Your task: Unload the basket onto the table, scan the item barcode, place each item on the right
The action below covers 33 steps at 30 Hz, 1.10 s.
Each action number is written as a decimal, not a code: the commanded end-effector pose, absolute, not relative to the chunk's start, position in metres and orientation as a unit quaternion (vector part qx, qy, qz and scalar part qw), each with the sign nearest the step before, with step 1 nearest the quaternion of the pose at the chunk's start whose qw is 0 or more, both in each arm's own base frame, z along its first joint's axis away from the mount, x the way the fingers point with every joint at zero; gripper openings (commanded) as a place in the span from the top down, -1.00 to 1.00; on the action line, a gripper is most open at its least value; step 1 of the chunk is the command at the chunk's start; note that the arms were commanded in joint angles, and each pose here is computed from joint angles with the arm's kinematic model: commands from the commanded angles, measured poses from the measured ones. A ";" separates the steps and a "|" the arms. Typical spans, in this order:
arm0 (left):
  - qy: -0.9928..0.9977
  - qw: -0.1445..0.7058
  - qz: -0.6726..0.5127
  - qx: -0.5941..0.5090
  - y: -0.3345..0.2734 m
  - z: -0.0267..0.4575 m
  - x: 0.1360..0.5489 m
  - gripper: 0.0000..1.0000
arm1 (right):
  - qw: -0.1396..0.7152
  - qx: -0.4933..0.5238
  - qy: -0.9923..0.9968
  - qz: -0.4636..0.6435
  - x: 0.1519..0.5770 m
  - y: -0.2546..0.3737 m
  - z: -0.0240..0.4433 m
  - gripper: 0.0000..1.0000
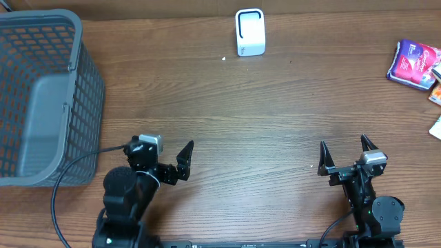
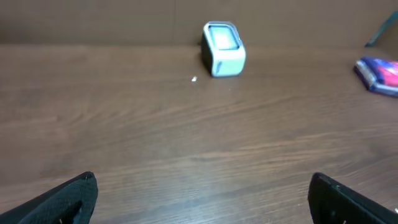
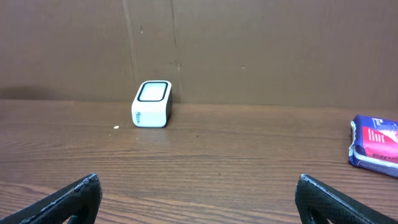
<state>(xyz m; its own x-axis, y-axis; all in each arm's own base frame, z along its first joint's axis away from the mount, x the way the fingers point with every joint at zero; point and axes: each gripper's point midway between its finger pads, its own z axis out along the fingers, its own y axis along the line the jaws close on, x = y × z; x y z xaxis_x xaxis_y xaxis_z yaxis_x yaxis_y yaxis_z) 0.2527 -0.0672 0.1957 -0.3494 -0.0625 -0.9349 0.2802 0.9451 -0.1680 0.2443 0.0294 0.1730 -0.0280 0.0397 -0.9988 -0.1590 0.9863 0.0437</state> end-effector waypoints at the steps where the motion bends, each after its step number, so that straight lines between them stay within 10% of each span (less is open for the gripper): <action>1: 0.782 0.597 -0.145 0.108 -0.072 0.197 0.246 -1.00 | 0.698 -0.036 0.712 0.067 0.245 0.026 0.172 -1.00; 33: 0.691 0.721 0.000 -0.040 0.013 0.185 0.246 -1.00 | 0.698 -0.036 0.712 0.067 0.245 0.026 0.172 -1.00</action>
